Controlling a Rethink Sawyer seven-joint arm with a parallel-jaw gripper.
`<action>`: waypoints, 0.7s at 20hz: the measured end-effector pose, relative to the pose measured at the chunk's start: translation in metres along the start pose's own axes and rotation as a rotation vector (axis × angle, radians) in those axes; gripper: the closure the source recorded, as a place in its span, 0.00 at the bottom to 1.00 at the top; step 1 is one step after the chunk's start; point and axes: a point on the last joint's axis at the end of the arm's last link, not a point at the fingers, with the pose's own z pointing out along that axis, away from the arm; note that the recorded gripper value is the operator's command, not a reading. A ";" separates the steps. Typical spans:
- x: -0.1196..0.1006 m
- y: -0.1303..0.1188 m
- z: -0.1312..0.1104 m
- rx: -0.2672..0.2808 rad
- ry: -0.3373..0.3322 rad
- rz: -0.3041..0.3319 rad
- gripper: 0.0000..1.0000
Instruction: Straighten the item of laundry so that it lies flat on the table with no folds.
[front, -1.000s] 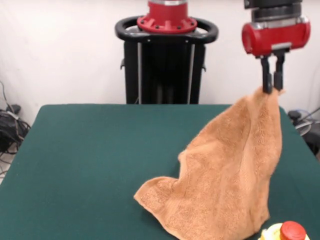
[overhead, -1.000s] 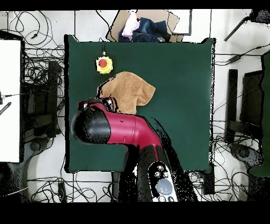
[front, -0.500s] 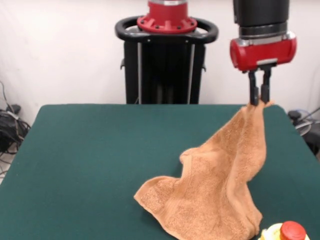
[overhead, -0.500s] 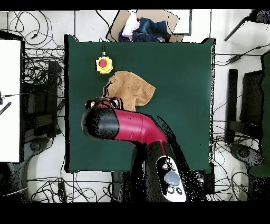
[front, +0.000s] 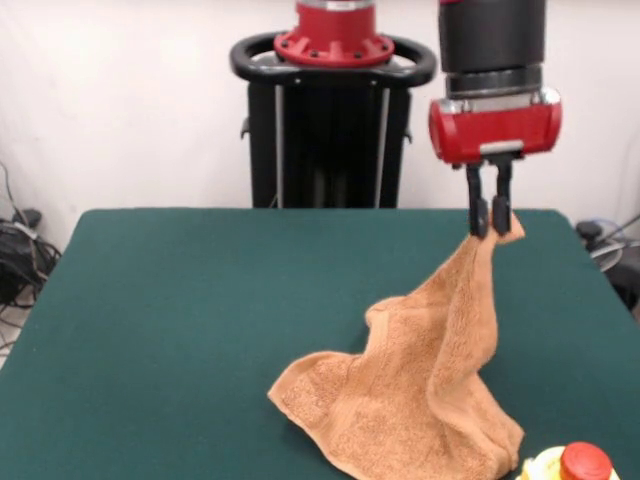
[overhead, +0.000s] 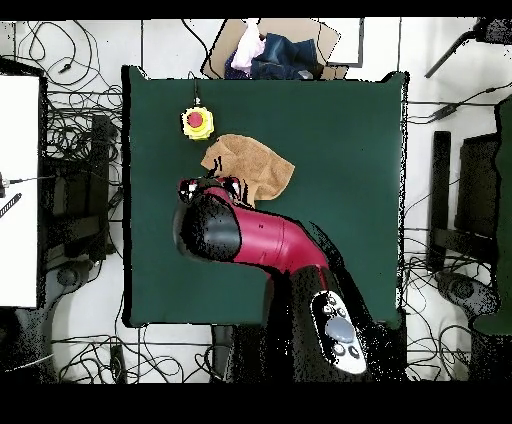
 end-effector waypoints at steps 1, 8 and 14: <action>0.000 0.003 0.006 0.015 -0.029 0.009 1.00; 0.011 0.040 0.041 0.082 -0.132 0.084 1.00; 0.035 0.087 0.058 0.101 -0.097 0.132 1.00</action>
